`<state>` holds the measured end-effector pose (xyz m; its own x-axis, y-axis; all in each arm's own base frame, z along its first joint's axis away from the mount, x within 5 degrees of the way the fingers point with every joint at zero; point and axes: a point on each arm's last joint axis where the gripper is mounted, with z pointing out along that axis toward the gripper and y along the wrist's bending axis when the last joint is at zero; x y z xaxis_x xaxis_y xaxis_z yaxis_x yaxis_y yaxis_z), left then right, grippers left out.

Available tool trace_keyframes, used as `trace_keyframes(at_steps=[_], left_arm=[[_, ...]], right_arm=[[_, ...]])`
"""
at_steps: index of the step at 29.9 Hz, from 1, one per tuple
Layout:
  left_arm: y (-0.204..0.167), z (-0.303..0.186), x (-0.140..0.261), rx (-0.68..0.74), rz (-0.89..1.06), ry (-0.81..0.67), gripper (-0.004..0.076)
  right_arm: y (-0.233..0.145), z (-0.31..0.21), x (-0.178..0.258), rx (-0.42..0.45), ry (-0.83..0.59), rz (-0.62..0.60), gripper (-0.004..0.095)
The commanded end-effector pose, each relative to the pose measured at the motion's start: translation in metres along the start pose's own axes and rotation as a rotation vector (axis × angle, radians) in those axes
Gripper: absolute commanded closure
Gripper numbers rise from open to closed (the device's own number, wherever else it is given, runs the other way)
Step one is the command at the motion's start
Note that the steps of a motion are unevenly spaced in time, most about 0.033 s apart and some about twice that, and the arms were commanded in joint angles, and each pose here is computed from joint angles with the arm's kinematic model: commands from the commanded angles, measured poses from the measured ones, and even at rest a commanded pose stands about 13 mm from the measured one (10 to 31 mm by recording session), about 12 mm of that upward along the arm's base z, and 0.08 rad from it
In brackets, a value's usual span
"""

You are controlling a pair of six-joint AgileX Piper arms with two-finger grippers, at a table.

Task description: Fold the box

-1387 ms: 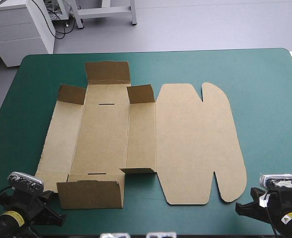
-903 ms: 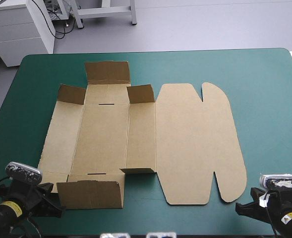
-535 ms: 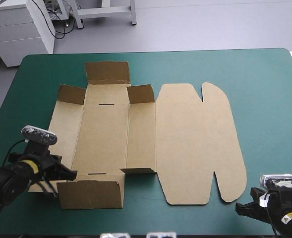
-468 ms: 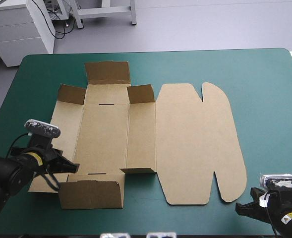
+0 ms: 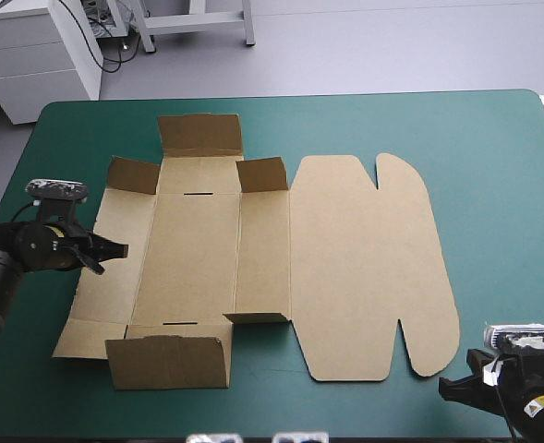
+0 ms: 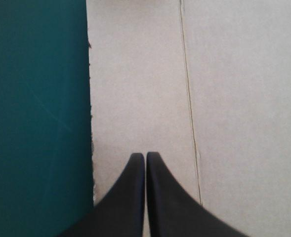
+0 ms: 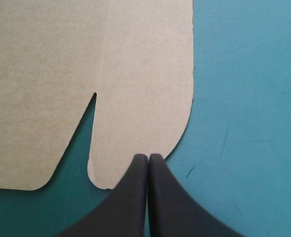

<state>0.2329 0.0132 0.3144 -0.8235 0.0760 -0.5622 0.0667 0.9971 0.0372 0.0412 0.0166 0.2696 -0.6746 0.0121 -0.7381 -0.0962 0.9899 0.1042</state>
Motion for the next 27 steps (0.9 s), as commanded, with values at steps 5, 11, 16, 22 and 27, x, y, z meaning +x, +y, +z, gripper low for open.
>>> trace_keyframes(at_steps=[5,11,16,22,27], left_arm=[[0.054,-0.001,0.000,0.120,-0.204,-0.063,0.0727],[0.089,0.015,0.013,0.192,-0.331,-0.015,0.0728],[0.100,0.035,0.024,0.245,-0.320,0.085,0.0728],[0.103,0.048,0.027,0.271,-0.319,0.127,0.0729],[0.103,0.047,0.026,0.274,-0.293,0.124,0.0700]], right_arm=[[0.001,-0.004,-0.010,-0.005,-0.065,-0.003,0.0922],[0.001,-0.004,-0.010,-0.005,-0.065,-0.003,0.0922],[0.001,-0.004,-0.010,-0.005,-0.065,-0.003,0.0922],[0.001,-0.004,-0.010,-0.005,-0.065,-0.003,0.0922],[0.001,-0.004,-0.010,-0.005,-0.065,-0.003,0.0922]])
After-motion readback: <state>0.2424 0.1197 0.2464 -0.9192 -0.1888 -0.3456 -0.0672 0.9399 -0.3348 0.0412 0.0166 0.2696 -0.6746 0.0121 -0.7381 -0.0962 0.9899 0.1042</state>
